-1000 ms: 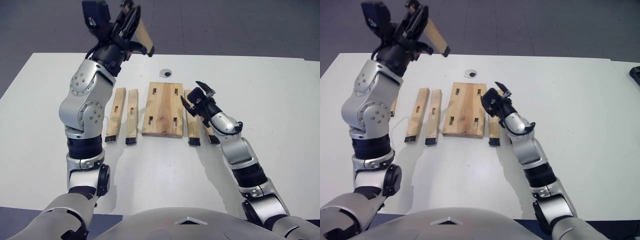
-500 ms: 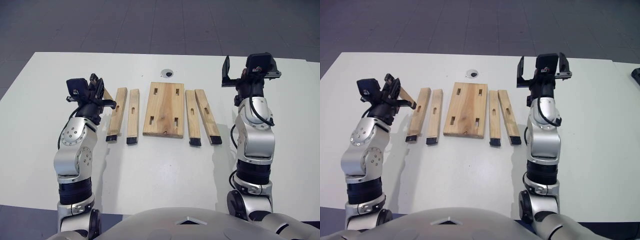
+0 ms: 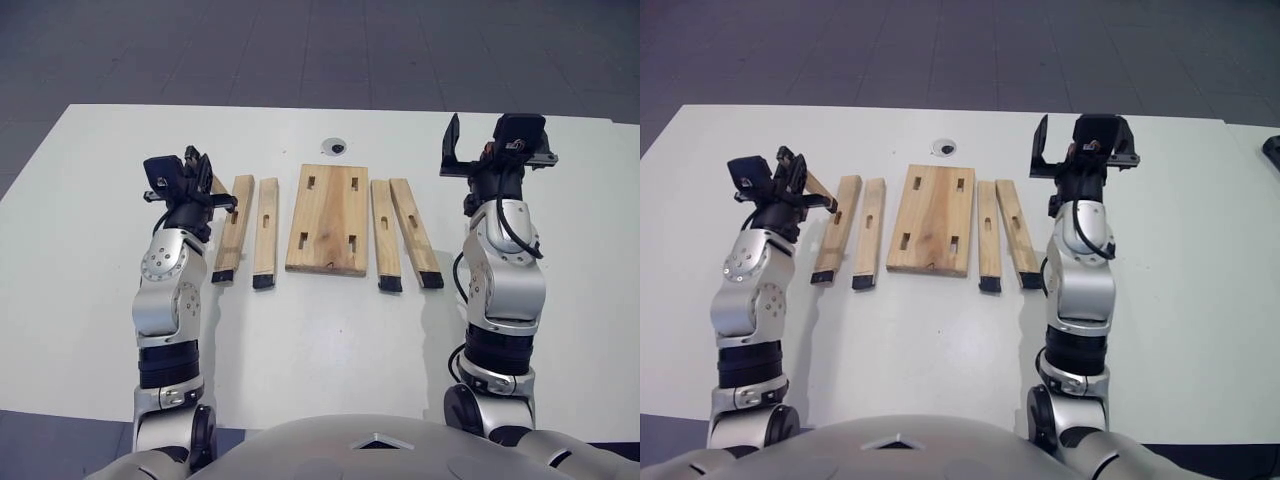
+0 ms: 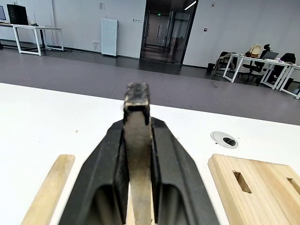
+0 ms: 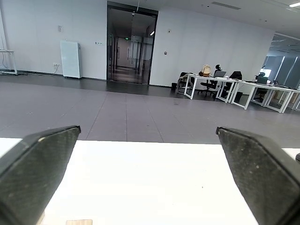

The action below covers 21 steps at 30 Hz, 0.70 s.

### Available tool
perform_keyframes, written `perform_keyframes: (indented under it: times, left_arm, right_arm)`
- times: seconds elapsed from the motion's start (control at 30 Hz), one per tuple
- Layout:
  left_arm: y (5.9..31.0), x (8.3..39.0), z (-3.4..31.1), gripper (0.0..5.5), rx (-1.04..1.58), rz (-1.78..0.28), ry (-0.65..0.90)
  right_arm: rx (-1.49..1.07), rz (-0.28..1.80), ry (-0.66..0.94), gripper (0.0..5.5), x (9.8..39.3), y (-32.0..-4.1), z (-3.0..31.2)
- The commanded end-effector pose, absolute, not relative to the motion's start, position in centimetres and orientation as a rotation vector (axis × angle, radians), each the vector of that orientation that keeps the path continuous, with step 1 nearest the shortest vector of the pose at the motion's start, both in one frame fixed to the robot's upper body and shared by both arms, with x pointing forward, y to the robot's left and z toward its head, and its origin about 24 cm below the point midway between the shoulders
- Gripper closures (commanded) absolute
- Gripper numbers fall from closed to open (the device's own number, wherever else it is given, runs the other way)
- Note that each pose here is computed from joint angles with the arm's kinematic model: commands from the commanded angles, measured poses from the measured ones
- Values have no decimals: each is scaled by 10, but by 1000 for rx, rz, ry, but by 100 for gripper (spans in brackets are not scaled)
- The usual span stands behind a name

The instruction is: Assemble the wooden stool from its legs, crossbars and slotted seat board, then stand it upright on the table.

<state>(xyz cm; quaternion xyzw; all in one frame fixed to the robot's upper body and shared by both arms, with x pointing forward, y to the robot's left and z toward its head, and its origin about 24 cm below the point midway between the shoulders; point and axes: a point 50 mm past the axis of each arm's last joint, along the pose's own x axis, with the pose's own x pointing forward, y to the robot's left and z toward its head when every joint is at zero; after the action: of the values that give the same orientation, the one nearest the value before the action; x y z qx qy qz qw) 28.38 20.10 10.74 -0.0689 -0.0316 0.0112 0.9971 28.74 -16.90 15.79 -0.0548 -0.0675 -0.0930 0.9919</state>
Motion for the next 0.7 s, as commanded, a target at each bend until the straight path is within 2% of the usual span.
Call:
perform_keyframes:
  times: [0.03,0.37,0.7]
  left_arm:
    - [199,288,105,508,-122,16,-73]
    - [207,277,87,508,-81,43,-33]
    - [201,275,93,508,-94,33,-65]
  right_arm:
    - [-97,-176,-126,10,289,-168,155]
    - [-99,-167,-129,10,293,-168,155]
    - [-104,-157,-129,10,296,-168,155]
